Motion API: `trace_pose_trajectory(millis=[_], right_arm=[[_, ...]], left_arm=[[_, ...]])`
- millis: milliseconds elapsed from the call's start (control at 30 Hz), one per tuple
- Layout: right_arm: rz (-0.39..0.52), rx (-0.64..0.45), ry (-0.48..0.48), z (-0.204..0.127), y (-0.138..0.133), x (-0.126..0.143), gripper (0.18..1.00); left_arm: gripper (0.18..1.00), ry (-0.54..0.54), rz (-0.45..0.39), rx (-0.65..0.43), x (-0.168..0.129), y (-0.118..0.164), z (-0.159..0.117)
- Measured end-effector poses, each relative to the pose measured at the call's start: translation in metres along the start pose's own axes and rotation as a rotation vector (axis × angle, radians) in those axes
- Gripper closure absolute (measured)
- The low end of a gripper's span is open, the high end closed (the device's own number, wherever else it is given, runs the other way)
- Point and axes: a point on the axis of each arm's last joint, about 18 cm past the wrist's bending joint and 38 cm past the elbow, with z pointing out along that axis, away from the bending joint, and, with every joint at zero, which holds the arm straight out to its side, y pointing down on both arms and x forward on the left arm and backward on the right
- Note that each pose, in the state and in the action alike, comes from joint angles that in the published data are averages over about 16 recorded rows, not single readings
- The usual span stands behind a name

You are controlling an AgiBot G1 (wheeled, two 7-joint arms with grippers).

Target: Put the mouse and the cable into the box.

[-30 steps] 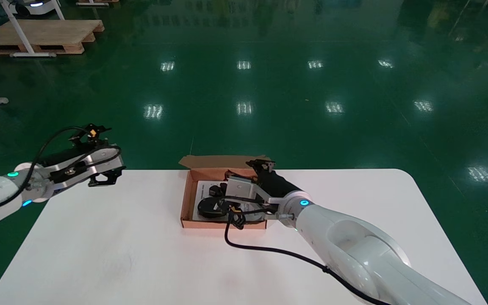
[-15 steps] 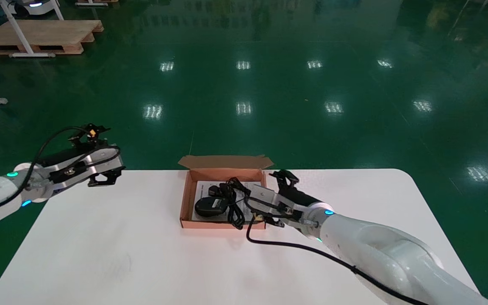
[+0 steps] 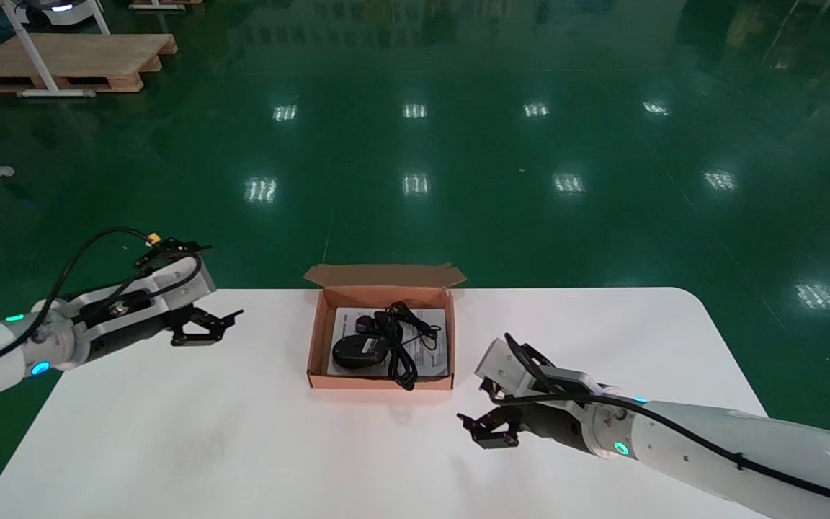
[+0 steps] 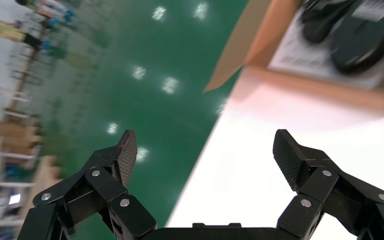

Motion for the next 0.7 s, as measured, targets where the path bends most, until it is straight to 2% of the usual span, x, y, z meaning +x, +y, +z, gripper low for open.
trace_pose_trajectory(millis=[367,700], right_arm=[[0.167,0.143,-0.168,-0.057,0.003,-0.008,0.179],[0.228,0.333,-0.31,-0.124,-0.013,-0.012,0.178]], left_arm=[[0.183,0.144,-0.201,0.156,0.021,-0.023,-0.026],[0.183,0.282,-0.342,0.311,0.035,-0.049,-0.059]])
